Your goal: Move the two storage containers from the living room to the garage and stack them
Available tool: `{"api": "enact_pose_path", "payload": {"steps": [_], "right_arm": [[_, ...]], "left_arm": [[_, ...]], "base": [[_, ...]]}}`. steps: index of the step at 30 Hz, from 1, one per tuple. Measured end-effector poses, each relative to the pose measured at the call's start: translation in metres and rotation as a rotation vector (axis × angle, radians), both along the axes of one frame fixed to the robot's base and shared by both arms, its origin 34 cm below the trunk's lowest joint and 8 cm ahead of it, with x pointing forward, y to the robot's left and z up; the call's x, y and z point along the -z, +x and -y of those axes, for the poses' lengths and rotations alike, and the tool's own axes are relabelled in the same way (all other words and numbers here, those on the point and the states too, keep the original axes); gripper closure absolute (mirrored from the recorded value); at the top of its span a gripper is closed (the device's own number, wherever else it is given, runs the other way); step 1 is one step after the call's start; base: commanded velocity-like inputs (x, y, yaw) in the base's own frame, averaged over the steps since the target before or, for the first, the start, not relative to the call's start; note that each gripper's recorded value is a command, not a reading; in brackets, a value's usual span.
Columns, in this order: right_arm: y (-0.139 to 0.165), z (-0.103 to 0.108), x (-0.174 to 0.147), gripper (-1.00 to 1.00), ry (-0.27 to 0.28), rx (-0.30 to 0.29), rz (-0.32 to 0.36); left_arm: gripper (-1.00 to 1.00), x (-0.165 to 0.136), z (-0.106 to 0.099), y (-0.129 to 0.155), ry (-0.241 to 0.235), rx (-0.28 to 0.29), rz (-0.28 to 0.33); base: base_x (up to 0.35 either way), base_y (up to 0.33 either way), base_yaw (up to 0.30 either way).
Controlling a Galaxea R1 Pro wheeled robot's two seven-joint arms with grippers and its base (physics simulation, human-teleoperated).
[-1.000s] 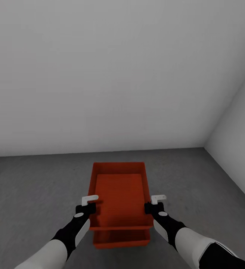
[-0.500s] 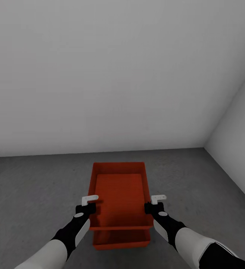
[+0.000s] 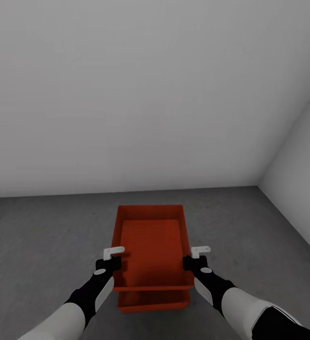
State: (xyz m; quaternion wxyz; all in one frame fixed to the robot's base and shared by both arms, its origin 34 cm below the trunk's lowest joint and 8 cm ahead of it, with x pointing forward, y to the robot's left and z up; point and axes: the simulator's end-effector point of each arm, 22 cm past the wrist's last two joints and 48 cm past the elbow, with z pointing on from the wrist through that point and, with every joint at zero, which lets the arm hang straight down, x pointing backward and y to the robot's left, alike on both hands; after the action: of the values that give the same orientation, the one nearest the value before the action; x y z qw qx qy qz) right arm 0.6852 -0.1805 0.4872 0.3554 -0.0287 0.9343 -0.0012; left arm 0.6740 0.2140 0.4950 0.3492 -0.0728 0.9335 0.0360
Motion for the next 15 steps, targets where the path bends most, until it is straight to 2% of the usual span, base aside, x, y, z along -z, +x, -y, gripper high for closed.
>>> {"api": "enact_pose_path", "payload": {"steps": [15], "right_arm": [[0.0, 0.0, 0.0, 1.0, 0.0, 0.0, 0.0]], "left_arm": [[1.0, 0.0, 0.0, 0.0, 0.0, 0.0, 0.0]], "base": [[-0.096, 0.0, 0.0]]}}
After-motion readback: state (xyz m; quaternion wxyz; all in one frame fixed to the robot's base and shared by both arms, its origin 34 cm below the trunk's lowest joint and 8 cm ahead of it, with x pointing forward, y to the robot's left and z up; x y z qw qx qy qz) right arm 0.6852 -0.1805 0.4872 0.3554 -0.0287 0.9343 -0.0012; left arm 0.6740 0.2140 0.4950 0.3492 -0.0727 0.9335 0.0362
